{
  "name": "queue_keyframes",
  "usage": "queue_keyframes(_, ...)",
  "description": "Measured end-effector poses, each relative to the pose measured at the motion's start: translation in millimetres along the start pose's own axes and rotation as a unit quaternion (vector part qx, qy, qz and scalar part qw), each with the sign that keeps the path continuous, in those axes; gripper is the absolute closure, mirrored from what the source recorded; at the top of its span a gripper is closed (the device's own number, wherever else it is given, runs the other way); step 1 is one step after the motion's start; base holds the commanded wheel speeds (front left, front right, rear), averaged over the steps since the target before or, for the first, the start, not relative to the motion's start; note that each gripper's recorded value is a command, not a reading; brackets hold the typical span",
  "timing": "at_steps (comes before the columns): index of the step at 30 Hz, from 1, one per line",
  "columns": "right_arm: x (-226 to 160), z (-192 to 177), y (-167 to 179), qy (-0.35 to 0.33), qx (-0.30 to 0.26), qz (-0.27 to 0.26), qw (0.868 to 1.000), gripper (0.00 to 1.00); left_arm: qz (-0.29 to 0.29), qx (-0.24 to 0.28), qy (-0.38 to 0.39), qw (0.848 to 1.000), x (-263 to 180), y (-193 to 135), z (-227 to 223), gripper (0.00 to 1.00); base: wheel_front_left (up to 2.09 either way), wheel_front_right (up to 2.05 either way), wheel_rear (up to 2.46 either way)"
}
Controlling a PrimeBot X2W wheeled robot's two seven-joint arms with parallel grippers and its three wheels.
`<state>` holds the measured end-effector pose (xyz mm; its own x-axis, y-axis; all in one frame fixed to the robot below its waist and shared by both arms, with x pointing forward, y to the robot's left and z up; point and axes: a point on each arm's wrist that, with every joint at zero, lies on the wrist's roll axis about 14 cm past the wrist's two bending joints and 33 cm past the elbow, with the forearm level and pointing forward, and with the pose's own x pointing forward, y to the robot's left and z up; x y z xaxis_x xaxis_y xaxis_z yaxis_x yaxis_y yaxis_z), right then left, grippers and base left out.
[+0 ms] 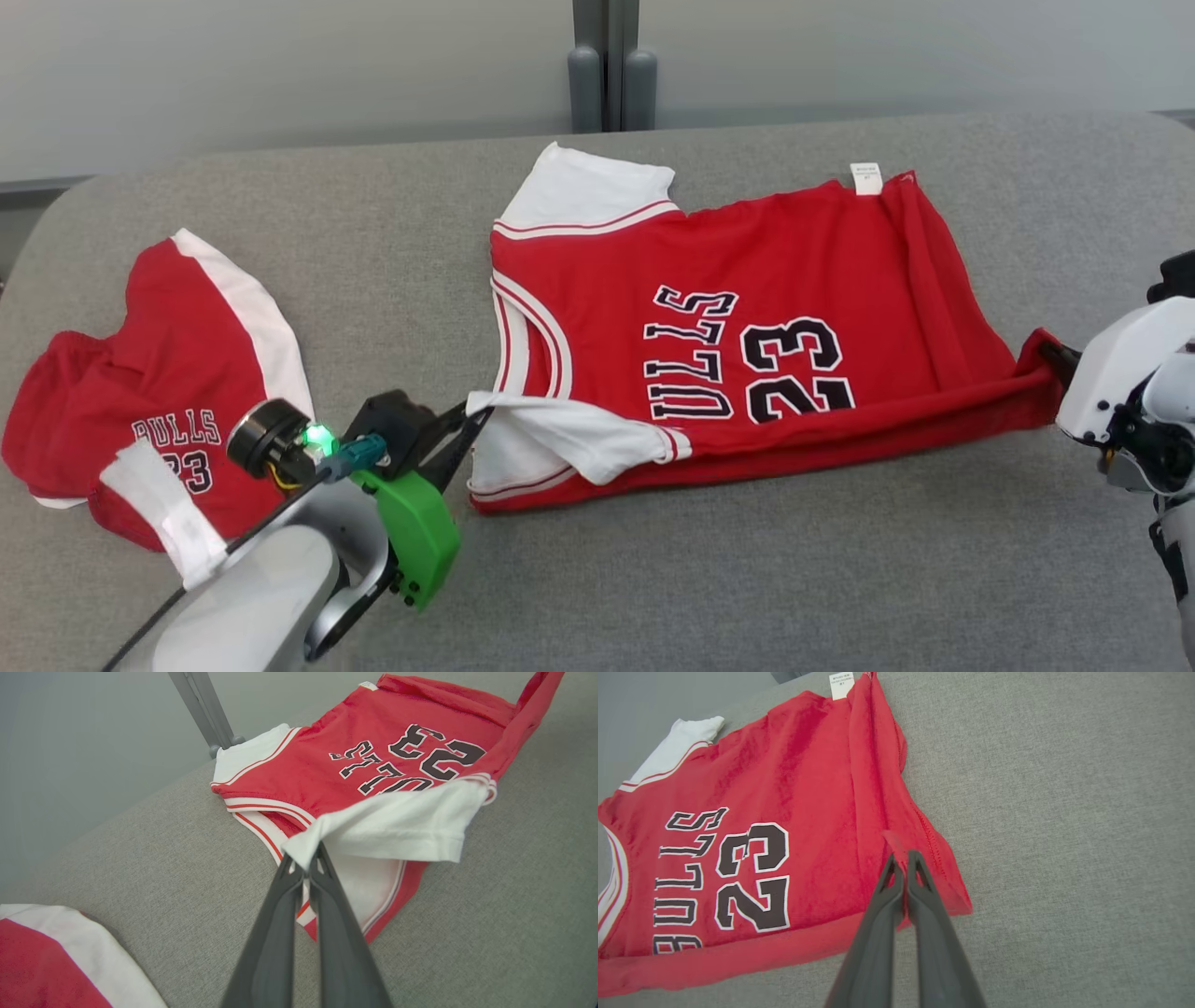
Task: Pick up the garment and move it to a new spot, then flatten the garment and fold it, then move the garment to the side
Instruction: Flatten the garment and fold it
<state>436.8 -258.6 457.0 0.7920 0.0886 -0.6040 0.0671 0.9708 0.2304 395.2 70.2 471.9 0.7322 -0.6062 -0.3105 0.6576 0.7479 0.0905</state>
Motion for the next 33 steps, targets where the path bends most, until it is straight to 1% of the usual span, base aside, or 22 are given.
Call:
queue_keyframes(7, 28, -3, -3, 0.025, -0.006, -0.019, 0.999, 1.00, -0.003, 0.006, 0.023, 1.000, 33, 15, -13, 1.00, 0.00, 0.00, 0.00)
queue_keyframes(13, 37, -7, -3, 0.030, 0.002, -0.024, 0.999, 1.00, -0.009, 0.010, 0.031, 0.999, 52, 16, -20, 1.00, 0.00, 0.00, 0.00)
queue_keyframes(14, 38, -8, -4, 0.030, 0.003, -0.025, 0.999, 1.00, -0.009, 0.015, 0.032, 0.999, 55, 17, -20, 0.99, 0.00, 0.00, 0.00)
queue_keyframes(15, 39, -8, -5, 0.030, 0.004, -0.027, 0.999, 1.00, -0.007, 0.017, 0.034, 0.999, 56, 19, -21, 0.77, 0.00, 0.00, 0.00)
queue_keyframes(16, 39, -5, -6, 0.021, 0.003, -0.029, 0.999, 0.00, -0.003, 0.017, 0.034, 0.999, 58, 22, -22, 0.07, 0.00, 0.00, 0.00)
queue_keyframes(17, 39, -2, -7, 0.012, 0.007, -0.030, 0.999, 0.00, 0.002, 0.014, 0.032, 0.999, 60, 24, -22, 0.00, 0.00, 0.00, 0.00)
queue_keyframes(20, 40, 5, -7, -0.012, 0.014, -0.032, 0.999, 0.00, 0.020, -0.005, 0.021, 1.000, 65, 27, -21, 0.00, 0.00, 0.00, 0.00)
queue_keyframes(24, 37, 25, -13, -0.073, 0.020, -0.039, 0.996, 0.00, 0.065, -0.026, -0.006, 0.998, 66, 41, -15, 0.00, 0.00, 0.00, 0.00)
queue_keyframes(26, 35, 34, -7, -0.106, 0.021, -0.032, 0.994, 0.00, 0.086, -0.044, -0.029, 0.995, 66, 46, -7, 0.00, 0.00, 0.00, 0.00)
queue_keyframes(29, 24, 58, 6, -0.179, 0.010, -0.009, 0.984, 0.00, 0.121, -0.080, -0.067, 0.987, 62, 53, 7, 0.00, 0.00, 0.00, 0.00)
queue_keyframes(32, 9, 61, 18, -0.228, -0.007, 0.016, 0.974, 0.00, 0.163, -0.123, -0.100, 0.974, 52, 61, 19, 0.00, 0.00, 0.00, 0.00)
queue_keyframes(33, 3, 61, 22, -0.245, -0.013, 0.026, 0.969, 0.00, 0.175, -0.138, -0.122, 0.967, 48, 63, 29, 0.00, 0.00, 0.00, 0.00)
